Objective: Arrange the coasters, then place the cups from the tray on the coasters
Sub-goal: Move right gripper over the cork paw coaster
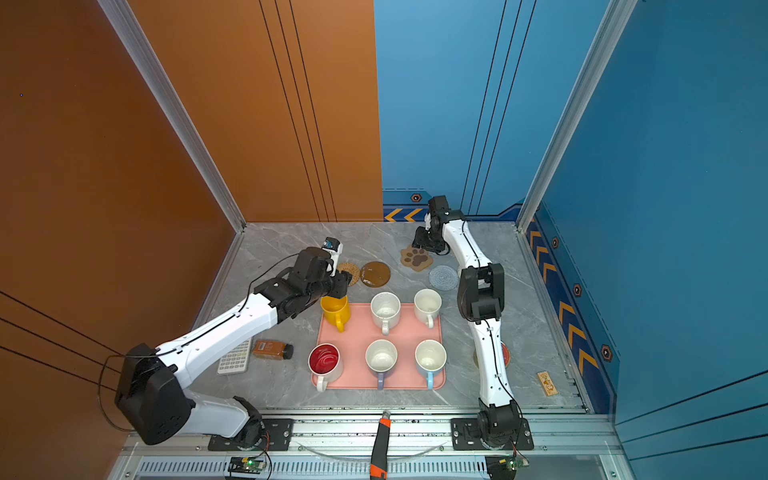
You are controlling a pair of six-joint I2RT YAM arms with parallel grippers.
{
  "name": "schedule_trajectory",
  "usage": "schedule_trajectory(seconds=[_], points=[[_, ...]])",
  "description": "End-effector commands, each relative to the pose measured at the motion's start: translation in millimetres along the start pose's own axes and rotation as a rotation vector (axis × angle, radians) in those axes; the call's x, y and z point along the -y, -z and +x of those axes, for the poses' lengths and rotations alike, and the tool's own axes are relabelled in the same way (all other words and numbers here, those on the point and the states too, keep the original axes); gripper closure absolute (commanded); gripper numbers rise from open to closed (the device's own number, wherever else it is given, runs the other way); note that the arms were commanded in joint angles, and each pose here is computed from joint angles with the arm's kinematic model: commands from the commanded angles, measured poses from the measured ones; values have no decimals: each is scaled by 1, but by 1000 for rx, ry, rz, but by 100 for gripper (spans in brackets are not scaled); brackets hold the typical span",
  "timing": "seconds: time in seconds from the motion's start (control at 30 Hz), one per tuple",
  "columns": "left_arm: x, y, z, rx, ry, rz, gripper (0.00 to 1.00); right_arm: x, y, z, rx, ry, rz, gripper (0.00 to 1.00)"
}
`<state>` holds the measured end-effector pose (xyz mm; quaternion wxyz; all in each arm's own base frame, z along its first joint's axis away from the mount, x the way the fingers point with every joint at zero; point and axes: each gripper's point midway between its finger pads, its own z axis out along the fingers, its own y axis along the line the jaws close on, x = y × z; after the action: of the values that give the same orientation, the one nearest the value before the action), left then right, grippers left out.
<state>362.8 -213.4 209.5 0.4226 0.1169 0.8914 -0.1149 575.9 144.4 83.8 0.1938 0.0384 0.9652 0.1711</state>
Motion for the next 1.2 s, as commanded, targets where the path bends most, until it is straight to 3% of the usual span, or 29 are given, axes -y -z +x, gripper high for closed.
schedule_trajectory(seconds=[0.0, 0.43, 1.17], points=[[-7, 1, -2, 2, 19, -26, 45, 25, -13, -4, -9, -49, 36, 46], [-5, -1, 2, -9, 27, -20, 45, 32, -37, 11, -57, -64, 34, 46], [-6, 6, 5, 3, 33, -13, 45, 49, -42, 93, -291, 197, 418, 55]])
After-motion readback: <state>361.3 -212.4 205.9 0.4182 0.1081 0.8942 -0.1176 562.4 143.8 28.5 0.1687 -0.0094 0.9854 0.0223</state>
